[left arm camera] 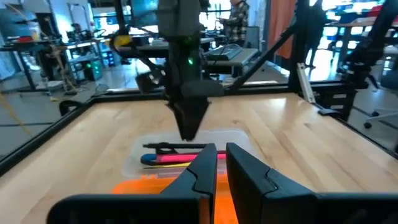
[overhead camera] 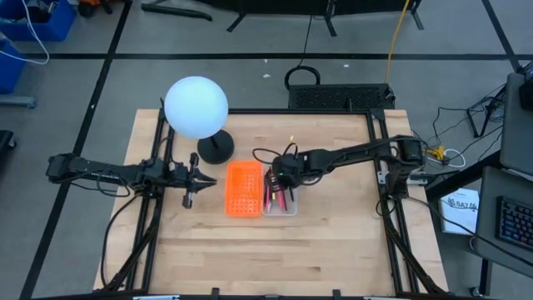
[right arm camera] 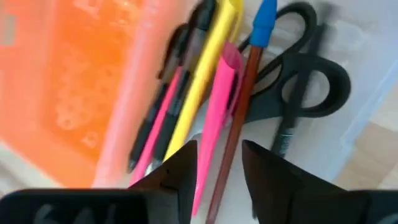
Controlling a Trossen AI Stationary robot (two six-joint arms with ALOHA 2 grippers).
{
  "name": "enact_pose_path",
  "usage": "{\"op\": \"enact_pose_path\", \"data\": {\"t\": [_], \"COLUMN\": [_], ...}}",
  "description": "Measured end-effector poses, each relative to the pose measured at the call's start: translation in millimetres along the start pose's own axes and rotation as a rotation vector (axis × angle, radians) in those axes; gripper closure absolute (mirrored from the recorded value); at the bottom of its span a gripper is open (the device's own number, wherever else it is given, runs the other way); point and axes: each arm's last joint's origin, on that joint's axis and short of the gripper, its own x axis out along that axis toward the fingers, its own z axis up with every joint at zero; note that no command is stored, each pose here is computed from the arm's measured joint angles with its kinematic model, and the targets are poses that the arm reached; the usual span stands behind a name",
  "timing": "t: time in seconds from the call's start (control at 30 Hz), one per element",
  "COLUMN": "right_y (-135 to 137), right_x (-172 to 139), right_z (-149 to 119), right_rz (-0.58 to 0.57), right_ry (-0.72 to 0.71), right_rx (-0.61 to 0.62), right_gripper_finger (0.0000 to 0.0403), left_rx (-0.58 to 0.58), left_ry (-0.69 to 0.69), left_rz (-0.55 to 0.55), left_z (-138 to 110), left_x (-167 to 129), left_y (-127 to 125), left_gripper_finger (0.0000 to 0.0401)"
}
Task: Pick & place school supplies into a supply box
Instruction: Return to Home Position
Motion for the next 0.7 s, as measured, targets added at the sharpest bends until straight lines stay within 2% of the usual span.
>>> {"op": "enact_pose_path", "data": {"t": [0.1, 0.17, 0.37, 0.57, 0.63, 0.7], "right_y": [2, 4, 17, 39, 44, 49], "right_x": [-15, -27, -58, -74, -76, -79], "right_z": [1, 2, -9, -35, -46, -56], "right_rz": [0.039, 0.070, 0.164, 0.274, 0.295, 0.327], "right_ry": [-0.016, -0.036, -0.156, -0.302, -0.327, -0.361], "right_rx": [-0.045, -0.132, -0.606, -1.096, -1.224, -1.310], "right_gripper_finger": [0.0278, 0.0277, 0.0299, 0.0374, 0.0395, 0.0394], "left_rx": [0.011, 0.018, 0.091, 0.115, 0.132, 0.164], "left_ry": [0.000, -0.001, 0.005, 0.029, 0.031, 0.030], "left_rz": [-0.024, -0.027, -0.029, -0.025, -0.025, -0.025], "left_z": [0, 0, -1, -3, -3, -3], "left_x": [0, 0, 0, 0, 0, 0], "left_y": [-1, -1, -1, -1, -1, -1], "left_gripper_finger": [0.0357, 0.0357, 0.0357, 0.0357, 0.0357, 0.0357]}}
